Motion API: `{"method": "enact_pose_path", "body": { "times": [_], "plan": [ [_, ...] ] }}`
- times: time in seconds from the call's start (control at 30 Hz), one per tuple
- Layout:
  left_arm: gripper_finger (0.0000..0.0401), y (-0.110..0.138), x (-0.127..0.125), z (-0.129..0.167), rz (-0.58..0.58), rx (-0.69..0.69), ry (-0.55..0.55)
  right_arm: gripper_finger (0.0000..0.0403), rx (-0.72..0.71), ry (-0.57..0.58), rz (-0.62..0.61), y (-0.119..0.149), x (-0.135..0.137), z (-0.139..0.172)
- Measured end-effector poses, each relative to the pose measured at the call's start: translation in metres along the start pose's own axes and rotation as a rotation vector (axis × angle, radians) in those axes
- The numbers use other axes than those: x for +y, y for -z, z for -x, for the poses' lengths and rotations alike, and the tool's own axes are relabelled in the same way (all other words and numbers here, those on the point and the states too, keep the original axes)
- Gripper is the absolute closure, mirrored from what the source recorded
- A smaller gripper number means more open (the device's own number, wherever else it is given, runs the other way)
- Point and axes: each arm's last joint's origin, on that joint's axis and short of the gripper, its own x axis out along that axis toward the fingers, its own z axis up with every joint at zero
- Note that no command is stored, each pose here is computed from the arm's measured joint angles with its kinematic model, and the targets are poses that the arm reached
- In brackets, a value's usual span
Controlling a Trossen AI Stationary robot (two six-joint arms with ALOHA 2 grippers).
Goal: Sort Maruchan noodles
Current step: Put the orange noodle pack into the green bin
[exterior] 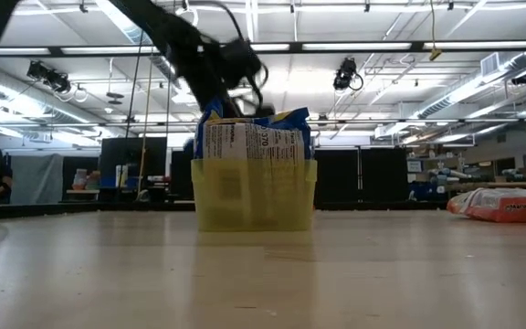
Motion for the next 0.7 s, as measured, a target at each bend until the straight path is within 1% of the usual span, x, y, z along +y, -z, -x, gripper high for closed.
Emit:
{"method": "enact_pose_path", "body": {
  "times": [0.1,0.2,0.3,0.37,0.43,0.53,0.63,0.7],
  "plan": [
    [0.0394,-0.002,-0.007,0.043,-0.199,-0.026,0.016,0.0231,0.006,-0.022,0.055,0.005,0.004,0.005],
    [0.0394,0.004,-0.011,0.092,-0.375,-0.046,0.043,0.0231,-0.005,-0.025,0.119,0.009,0.008,0.008],
    [0.0397,0.014,-0.010,0.150,-0.530,-0.066,0.104,0.0231,-0.029,-0.016,0.203,0.015,0.014,0.007],
    [0.0398,0.023,-0.004,0.188,-0.622,-0.064,0.160,0.0231,-0.048,0.005,0.273,0.020,0.020,0.003],
    [0.0399,0.034,0.006,0.225,-0.689,-0.049,0.228,0.0231,-0.069,0.024,0.314,0.024,0.027,-0.004],
    [0.0399,0.054,0.026,0.272,-0.768,0.002,0.333,0.0231,-0.098,0.007,0.332,0.028,0.041,-0.019],
    [0.0400,0.073,0.048,0.306,-0.809,0.089,0.417,0.0231,-0.143,-0.036,0.394,0.031,0.057,-0.035],
    [0.0400,0.085,0.059,0.323,-0.836,0.145,0.473,0.0231,-0.188,-0.074,0.430,0.031,0.069,-0.044]
  ]
}}
